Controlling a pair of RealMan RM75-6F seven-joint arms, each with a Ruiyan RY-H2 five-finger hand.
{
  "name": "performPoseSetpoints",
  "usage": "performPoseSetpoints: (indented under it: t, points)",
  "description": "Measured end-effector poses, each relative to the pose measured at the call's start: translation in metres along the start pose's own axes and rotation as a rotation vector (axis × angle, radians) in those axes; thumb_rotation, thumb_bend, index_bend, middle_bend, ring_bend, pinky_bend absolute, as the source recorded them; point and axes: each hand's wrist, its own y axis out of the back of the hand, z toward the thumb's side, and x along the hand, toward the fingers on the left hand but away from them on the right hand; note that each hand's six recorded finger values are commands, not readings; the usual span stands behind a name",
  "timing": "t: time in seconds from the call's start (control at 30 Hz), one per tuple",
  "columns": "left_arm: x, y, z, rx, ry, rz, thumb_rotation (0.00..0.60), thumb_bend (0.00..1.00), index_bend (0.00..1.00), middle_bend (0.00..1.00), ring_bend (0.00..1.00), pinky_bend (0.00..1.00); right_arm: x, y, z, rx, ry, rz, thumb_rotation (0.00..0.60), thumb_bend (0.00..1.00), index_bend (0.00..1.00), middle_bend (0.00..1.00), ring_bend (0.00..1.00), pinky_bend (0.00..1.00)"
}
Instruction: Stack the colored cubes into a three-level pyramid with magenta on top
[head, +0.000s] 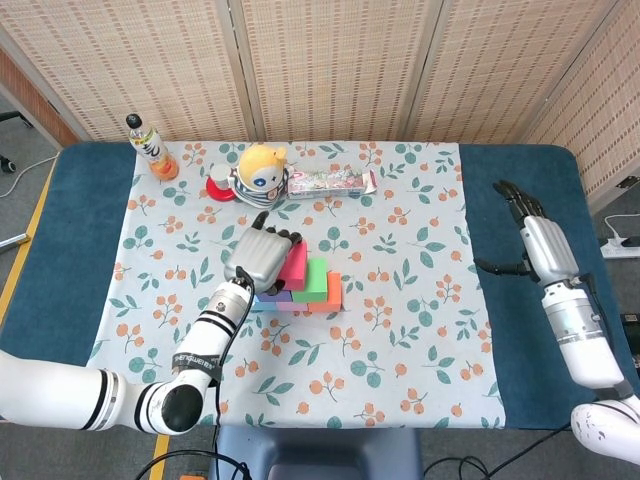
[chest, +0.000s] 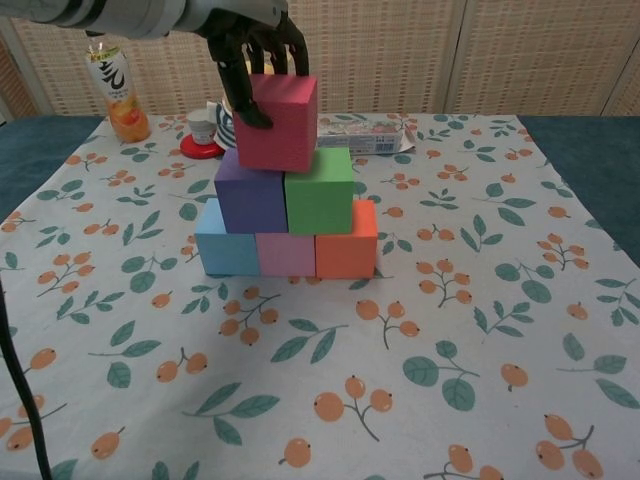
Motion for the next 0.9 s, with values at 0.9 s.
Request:
performPoseSetpoints:
  t: [0.9]
  points:
    - [0.0033,-0.0027,0.0064,-0.02,0.026,-0.001,0.6,0.33,0.26,0.45,0.35,0.09,-0.0003,-0.0018,-0.0006,0.003,-0.002,0.006,0.6,0.0,0.0,0.0,0.0,0.0]
